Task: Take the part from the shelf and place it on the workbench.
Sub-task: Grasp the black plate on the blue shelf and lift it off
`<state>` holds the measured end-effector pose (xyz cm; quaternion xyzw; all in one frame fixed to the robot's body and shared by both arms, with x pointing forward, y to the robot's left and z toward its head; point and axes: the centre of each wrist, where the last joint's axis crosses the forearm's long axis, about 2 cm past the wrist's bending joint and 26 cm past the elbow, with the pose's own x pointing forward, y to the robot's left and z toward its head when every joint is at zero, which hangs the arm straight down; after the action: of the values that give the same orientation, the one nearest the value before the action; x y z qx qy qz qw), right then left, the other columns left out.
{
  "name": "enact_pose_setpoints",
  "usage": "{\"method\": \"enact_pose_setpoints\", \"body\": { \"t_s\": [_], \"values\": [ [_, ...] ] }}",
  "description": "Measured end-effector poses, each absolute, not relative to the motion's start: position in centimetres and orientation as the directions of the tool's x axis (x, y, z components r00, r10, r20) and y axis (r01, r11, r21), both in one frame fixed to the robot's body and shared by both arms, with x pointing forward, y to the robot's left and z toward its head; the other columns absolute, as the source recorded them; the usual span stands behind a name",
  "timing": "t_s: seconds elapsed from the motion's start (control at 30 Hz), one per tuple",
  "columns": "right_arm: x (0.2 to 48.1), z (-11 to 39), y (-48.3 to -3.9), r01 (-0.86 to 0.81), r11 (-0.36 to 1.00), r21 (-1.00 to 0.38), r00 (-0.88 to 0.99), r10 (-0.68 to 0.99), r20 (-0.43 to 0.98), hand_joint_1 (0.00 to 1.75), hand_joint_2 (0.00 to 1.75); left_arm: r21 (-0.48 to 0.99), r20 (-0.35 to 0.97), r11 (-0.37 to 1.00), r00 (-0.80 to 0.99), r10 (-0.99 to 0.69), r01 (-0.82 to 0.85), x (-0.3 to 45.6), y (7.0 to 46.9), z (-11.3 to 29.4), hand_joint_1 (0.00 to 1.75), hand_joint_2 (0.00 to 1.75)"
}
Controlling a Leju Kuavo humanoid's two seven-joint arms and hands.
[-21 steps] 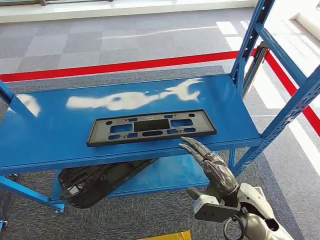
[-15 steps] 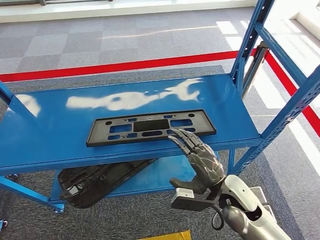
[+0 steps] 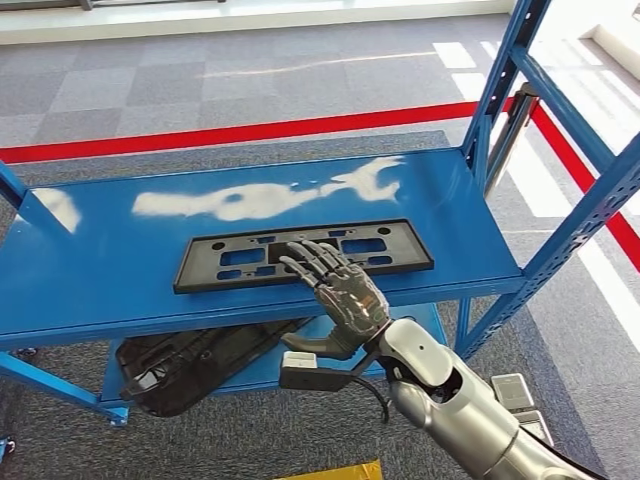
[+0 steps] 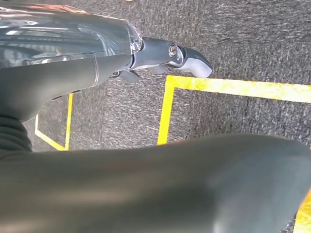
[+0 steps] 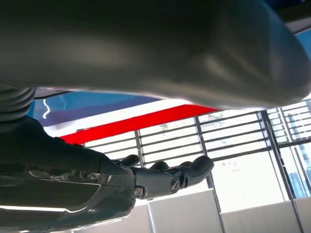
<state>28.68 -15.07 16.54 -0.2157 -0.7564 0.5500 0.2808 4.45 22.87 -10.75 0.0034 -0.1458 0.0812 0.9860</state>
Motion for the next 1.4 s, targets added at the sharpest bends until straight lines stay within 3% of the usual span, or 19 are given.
{"method": "enact_pose_setpoints", "body": {
  "t_s": [0.37, 0.5, 0.83, 1.4],
  "values": [
    [29.9, 15.1, -14.3, 0.033, 0.201, -0.979, -0.702, 0.702, 0.121, 0.0, 0.0, -0.019, 0.296, 0.989, 0.944, 0.143, -0.144, 4.5, 22.9, -10.7, 0.0, 0.0],
    [30.3, 14.6, -14.5, 0.072, 0.14, -0.988, -0.682, 0.73, 0.054, 0.0, 1.75, -0.02, 0.298, 0.99, 0.945, 0.139, -0.139, 4.5, 22.9, -10.7, 0.0, 0.0],
    [31.0, 13.5, -15.1, 0.176, -0.021, -0.984, -0.626, 0.769, -0.129, 0.0, 1.75, -0.026, 0.299, 0.991, 0.945, 0.132, -0.13, 4.4, 22.8, -10.7, 0.0, 0.0],
    [31.6, 12.5, -15.8, 0.219, -0.064, -0.974, -0.573, 0.799, -0.182, 0.0, 1.75, -0.023, 0.3, 0.995, 0.949, 0.101, -0.099, 4.5, 22.8, -10.7, 0.0, 0.0]
  ]
}}
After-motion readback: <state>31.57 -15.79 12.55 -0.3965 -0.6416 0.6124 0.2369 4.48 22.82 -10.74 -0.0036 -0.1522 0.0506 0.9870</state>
